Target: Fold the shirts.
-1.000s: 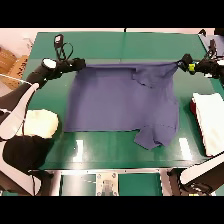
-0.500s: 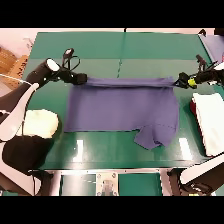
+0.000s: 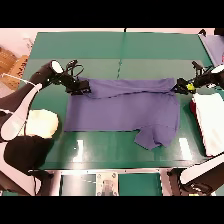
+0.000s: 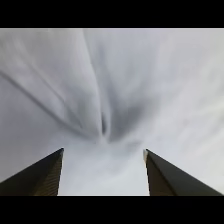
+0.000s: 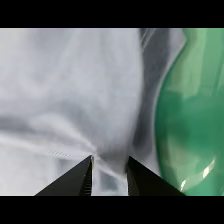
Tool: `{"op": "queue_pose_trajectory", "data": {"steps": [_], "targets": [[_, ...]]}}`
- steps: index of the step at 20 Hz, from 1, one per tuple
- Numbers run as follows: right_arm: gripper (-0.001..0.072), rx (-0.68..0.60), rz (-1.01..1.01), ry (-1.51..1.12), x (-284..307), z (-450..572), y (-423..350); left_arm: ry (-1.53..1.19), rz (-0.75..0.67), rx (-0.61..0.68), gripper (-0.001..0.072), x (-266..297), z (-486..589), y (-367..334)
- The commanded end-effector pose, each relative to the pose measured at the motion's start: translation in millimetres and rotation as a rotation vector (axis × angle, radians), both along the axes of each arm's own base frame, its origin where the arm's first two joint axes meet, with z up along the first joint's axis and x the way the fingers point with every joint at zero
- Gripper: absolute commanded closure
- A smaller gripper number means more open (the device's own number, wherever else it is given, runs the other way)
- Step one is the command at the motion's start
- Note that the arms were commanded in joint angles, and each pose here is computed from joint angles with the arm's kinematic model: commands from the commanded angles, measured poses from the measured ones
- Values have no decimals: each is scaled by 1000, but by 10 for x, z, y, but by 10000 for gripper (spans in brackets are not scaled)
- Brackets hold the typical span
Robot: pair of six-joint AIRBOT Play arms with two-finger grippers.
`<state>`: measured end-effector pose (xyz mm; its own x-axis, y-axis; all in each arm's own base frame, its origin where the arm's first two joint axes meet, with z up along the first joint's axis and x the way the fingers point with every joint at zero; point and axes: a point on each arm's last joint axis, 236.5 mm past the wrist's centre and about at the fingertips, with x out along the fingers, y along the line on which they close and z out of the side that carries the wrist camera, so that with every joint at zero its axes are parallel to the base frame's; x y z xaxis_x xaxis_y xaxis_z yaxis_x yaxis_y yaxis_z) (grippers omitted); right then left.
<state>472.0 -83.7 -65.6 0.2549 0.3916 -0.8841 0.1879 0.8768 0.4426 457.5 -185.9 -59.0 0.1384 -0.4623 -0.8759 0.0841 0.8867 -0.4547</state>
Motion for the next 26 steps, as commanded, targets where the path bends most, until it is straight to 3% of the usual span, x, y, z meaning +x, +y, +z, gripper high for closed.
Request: {"op": "queue_pose_trajectory", "data": {"steps": [1, 2, 3, 4, 5, 6, 7, 12, 15, 17, 18, 19, 20, 24, 26], "targets": [[448, 10, -30, 47, -130, 190, -49, 141, -54, -4, 144, -302, 251, 7], [455, -2, -44, 52, -187, 290, -104, 165, -77, 6, 144, -353, 418, 73], [524, -11, -59, 60, -256, 384, -159, 184, -85, 31, 204, -393, 568, 176], [647, -10, -75, 64, -332, 478, -190, 190, -85, 73, 307, -421, 709, 333], [689, -5, -89, 71, -423, 543, -202, 189, -74, 113, 378, -448, 810, 480], [689, 1, -103, 81, -539, 580, -201, 173, -70, 144, 507, -488, 916, 582], [689, 6, -112, 92, -666, 599, -182, 164, -70, 185, 690, -564, 1006, 684], [690, 43, -218, 152, -1446, 490, -76, 109, -39, 320, 687, -1165, 1122, 1081], [690, 62, -336, 180, -1885, 386, -11, 110, -5, 328, 682, -1661, 767, 1168], [687, 78, -430, 201, -2127, 327, 13, 124, 20, 328, 245, -1873, 508, 1198], [630, 88, -462, 215, -2230, 294, 35, 136, 22, 329, 241, -1925, 406, 1204], [498, 102, -488, 236, -2311, 247, 73, 140, 27, 320, 241, -1938, 320, 1185], [411, 112, -490, 255, -2362, 196, 122, 127, 38, 300, 241, -1908, 260, 1141], [398, 111, -500, 270, -2420, 44, 169, 118, 30, 289, 240, -1793, 98, 1109], [397, 112, -494, 271, -2419, 29, 171, 165, 59, 214, 239, -1778, 21, 1076]]}}
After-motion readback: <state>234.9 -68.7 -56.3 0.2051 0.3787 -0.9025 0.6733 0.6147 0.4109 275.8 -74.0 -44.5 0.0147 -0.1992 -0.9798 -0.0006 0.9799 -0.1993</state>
